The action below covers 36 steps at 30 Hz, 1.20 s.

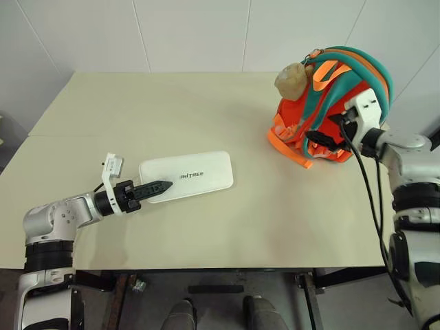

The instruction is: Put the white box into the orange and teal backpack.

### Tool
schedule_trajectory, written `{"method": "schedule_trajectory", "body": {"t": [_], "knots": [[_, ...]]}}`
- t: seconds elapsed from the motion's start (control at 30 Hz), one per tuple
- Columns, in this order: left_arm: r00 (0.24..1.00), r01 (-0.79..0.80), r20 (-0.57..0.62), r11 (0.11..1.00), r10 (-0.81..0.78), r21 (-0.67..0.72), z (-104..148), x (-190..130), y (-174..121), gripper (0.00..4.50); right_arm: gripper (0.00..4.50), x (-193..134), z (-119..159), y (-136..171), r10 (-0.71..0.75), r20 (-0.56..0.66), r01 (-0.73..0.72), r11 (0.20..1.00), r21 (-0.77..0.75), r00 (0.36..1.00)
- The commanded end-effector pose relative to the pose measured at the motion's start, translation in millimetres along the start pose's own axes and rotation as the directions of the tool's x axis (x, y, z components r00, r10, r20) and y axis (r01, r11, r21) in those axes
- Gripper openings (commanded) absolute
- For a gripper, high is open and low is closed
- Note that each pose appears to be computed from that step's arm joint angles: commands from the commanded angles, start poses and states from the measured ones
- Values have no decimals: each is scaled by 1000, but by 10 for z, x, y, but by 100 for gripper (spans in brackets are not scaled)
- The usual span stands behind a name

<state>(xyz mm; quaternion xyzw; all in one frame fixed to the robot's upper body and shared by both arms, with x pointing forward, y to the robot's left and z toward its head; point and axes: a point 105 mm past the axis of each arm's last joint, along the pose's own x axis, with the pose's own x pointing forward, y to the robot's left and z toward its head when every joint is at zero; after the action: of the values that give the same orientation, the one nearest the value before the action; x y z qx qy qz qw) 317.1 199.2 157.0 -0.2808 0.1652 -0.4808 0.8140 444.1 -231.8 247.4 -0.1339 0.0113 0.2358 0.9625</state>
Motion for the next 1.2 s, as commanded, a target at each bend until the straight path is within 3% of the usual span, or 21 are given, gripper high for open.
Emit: {"method": "schedule_trajectory", "body": {"t": [0.03, 0.23, 0.33, 0.6, 0.67, 0.73, 0.83, 0.97, 1.13, 1.2], "knots": [[997, 49, 51, 997, -52, 60, 84, 6, -176, 134, 450, 151, 118, -3, -56, 37, 56, 998, 4, 998], [995, 39, 86, 997, -44, 60, 58, -28, -234, 134, 450, 359, 202, 81, -116, 80, 112, 992, 52, 990], [993, 13, 116, 997, -22, 70, 81, -74, -231, 134, 396, 407, 292, 130, -128, 155, 121, 991, 53, 980], [986, -35, 165, 996, 21, 82, 137, -154, -196, 134, 123, 408, 520, 443, 96, 338, -111, 993, 27, 936], [987, -48, 160, 995, 33, 92, 145, -186, -179, 134, 48, 351, 639, 619, 242, 414, -264, 965, -4, 877], [987, -59, 152, 993, 43, 103, 169, -228, -164, 134, 2, 296, 692, 772, 364, 436, -384, 922, -44, 823], [986, -101, 142, 988, 84, 116, 200, -342, -94, 134, 2, 209, 775, 962, 489, 435, -512, 856, -72, 756], [976, -149, 173, 984, 132, 94, 208, -520, -18, 134, 2, -194, 1019, 1463, 710, 431, -764, 641, -69, 557], [966, -192, 193, 977, 171, 91, 203, -698, -2, 134, 2, -754, 1165, 1841, 833, 404, -892, 445, -84, 378], [964, -202, 195, 976, 183, 85, 186, -749, -3, 134, 2, -917, 1180, 1922, 858, 387, -916, 395, -74, 338]]}}
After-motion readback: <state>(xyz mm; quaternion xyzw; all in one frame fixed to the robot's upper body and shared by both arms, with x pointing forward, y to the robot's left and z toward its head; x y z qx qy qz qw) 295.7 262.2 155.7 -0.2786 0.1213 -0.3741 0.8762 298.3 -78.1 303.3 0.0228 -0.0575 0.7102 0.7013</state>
